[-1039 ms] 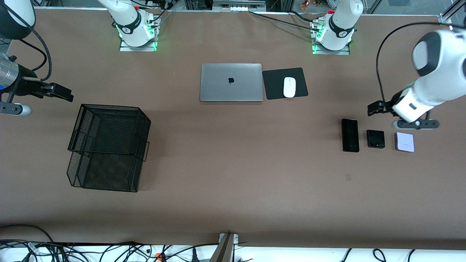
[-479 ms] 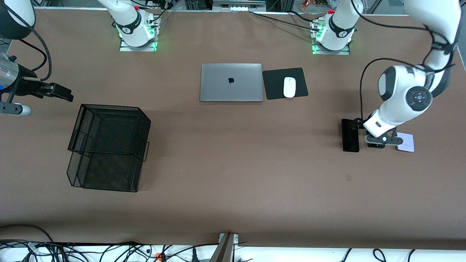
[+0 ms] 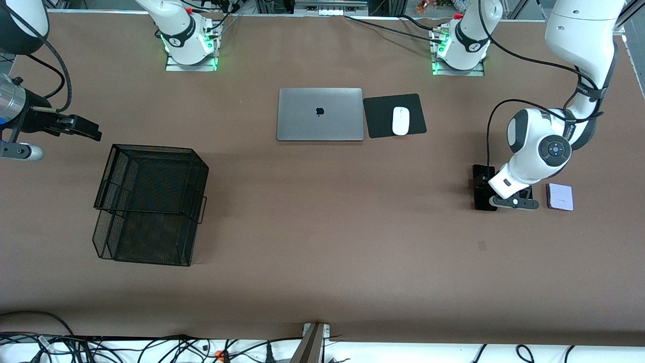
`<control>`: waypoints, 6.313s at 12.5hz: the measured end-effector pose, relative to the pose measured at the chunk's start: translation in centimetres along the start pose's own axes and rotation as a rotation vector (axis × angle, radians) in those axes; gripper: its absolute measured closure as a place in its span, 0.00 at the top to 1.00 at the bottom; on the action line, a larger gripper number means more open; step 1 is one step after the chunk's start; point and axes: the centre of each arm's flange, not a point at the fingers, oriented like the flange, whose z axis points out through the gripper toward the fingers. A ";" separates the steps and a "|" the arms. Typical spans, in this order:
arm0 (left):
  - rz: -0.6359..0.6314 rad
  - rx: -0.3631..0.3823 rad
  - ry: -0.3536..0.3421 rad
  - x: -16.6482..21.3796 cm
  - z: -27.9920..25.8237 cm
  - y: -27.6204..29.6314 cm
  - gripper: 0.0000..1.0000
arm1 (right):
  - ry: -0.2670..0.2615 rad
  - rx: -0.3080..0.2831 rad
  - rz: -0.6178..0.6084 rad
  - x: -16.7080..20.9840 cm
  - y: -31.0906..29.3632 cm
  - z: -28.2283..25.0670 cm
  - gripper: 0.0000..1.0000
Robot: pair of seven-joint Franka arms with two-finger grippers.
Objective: Place phones with both arms
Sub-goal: 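Reach the left gripper down to the large black phone, then grasp the large black phone with the left gripper and lift it, then carry the black phone with the left gripper to the table middle, then lower the black phone onto the table and open the left gripper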
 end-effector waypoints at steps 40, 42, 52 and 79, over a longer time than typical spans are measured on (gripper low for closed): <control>-0.183 -0.004 -0.101 4.8 -3.1 11.6 0.79 | -0.001 0.000 -0.007 0.0 0.0 0.0 1.00; -0.204 0.002 -0.098 4.9 -3.6 13.7 0.79 | -0.001 0.000 -0.008 0.0 0.3 0.0 1.00; -0.392 -0.001 -0.012 5.1 -5.6 35.4 0.79 | -0.003 0.000 -0.007 0.0 0.6 0.0 1.00; -0.309 -0.133 0.070 5.3 -2.8 57.3 0.92 | -0.022 -0.001 -0.004 -0.2 1.0 0.2 1.00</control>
